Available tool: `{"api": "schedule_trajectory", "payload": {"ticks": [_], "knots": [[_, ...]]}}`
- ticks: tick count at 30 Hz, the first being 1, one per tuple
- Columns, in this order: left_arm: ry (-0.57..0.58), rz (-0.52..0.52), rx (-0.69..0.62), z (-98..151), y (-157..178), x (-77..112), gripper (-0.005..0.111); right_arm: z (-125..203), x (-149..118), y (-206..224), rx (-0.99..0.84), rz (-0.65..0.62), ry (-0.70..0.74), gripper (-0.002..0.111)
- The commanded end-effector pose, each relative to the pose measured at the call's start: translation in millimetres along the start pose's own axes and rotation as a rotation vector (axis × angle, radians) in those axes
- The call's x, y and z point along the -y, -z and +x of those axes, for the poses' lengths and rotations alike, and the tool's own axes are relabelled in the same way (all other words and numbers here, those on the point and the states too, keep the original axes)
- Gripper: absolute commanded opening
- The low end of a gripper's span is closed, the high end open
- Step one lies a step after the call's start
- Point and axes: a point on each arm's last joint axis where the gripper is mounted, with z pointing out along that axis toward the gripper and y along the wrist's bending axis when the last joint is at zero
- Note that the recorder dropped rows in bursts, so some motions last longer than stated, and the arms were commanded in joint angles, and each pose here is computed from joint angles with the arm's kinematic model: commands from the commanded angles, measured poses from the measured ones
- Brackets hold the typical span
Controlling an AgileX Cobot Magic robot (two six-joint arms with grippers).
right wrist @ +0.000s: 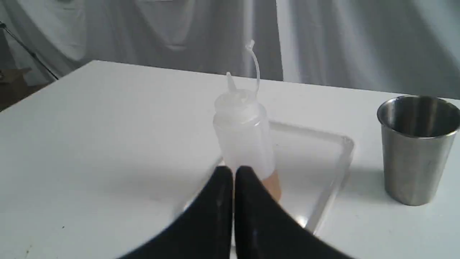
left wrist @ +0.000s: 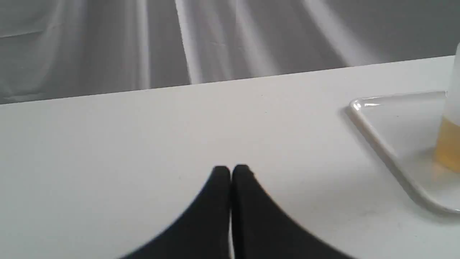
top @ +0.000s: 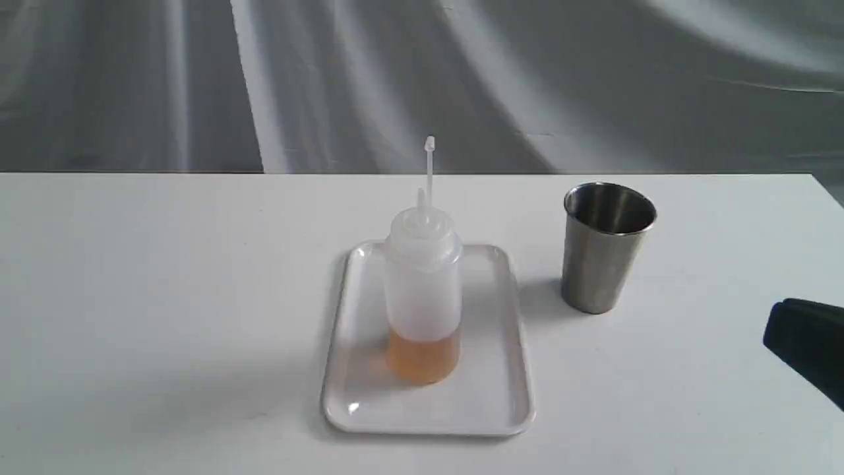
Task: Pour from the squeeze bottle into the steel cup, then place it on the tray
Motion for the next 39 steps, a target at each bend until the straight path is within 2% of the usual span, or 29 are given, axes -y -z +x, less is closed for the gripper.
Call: {"api": "schedule_trajectory", "payload": {"ticks": [1, 13, 19, 23, 31, 35, 39], "knots": [[0.005, 0.006, 0.005, 0.7, -0.2, 0.4, 0.000, 0.5, -0.6, 0.9, 0.005, -0.008, -0.011, 0.000], [0.002, 0.006, 0.005, 0.7, -0.2, 0.4, 0.000, 4.3, 0.5, 3.9, 0.012, -0.007, -0.012, 0.000], [0.002, 0.006, 0.005, 0.7, -0.2, 0.4, 0.000, 34.9, 10.4, 16.6, 0.039, 0.023, -0.029, 0.000], [0.003, 0.006, 0.005, 0.7, -0.2, 0.4, 0.000, 60.2, 18.7, 23.8, 0.122, 0.048, -0.168, 0.000], [0.003, 0.006, 0.005, 0.7, -0.2, 0.4, 0.000, 87.7, 31.9, 32.7, 0.223, 0.175, -0.091, 0.000], [0.000, 0.006, 0.005, 0.7, -0.2, 0.4, 0.000, 92.2, 32.8, 34.6, 0.245, 0.181, -0.077, 0.000], [0.000, 0.006, 0.005, 0.7, -0.2, 0.4, 0.000, 99.1, 34.7, 35.6, 0.183, 0.206, -0.086, 0.000]]}}
